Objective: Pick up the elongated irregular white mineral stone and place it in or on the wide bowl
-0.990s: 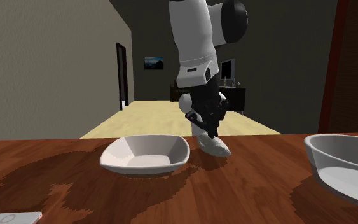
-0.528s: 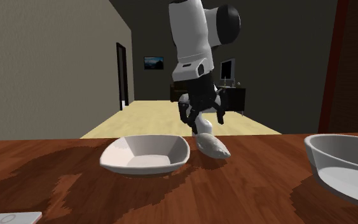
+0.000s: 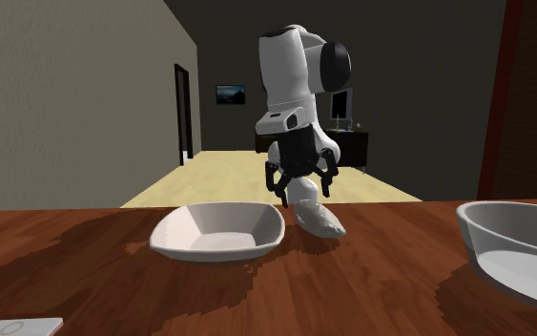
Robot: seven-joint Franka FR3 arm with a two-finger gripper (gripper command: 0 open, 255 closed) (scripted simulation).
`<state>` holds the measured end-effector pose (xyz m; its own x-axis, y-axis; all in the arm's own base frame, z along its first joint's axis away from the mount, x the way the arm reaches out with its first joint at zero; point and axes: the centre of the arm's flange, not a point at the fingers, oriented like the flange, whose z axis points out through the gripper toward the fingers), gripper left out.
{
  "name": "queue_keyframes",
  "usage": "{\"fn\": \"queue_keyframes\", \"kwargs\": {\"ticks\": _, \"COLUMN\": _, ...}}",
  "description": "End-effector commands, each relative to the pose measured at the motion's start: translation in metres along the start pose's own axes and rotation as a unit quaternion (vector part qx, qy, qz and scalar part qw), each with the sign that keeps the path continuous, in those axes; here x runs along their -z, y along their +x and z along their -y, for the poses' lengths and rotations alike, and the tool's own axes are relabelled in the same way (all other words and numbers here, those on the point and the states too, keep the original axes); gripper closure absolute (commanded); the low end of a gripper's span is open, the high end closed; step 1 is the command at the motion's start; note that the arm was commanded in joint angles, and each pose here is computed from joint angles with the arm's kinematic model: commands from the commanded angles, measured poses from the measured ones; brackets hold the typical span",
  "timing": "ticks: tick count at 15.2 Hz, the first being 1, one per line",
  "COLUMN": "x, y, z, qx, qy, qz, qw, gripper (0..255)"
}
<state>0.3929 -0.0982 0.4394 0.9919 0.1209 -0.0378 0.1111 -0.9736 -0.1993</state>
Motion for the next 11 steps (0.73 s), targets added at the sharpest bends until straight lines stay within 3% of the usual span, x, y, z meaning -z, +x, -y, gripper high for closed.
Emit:
{"fn": "queue_keyframes", "kwargs": {"ticks": 1, "x": -0.01, "y": -0.001, "z": 0.0006, "qx": 0.0, "qy": 0.0, "qz": -0.001, "qw": 1.0, "gripper": 0}}
{"fn": "queue_keyframes", "kwargs": {"ticks": 10, "x": -0.0183, "y": -0.001, "z": 0.0006, "qx": 0.0, "qy": 0.0, "qz": -0.001, "qw": 1.0, "gripper": 0}}
{"fn": "queue_keyframes", "kwargs": {"ticks": 11, "x": -0.0183, "y": -0.001, "z": 0.0006, "qx": 0.0, "qy": 0.0, "qz": -0.001, "qw": 1.0, "gripper": 255}}
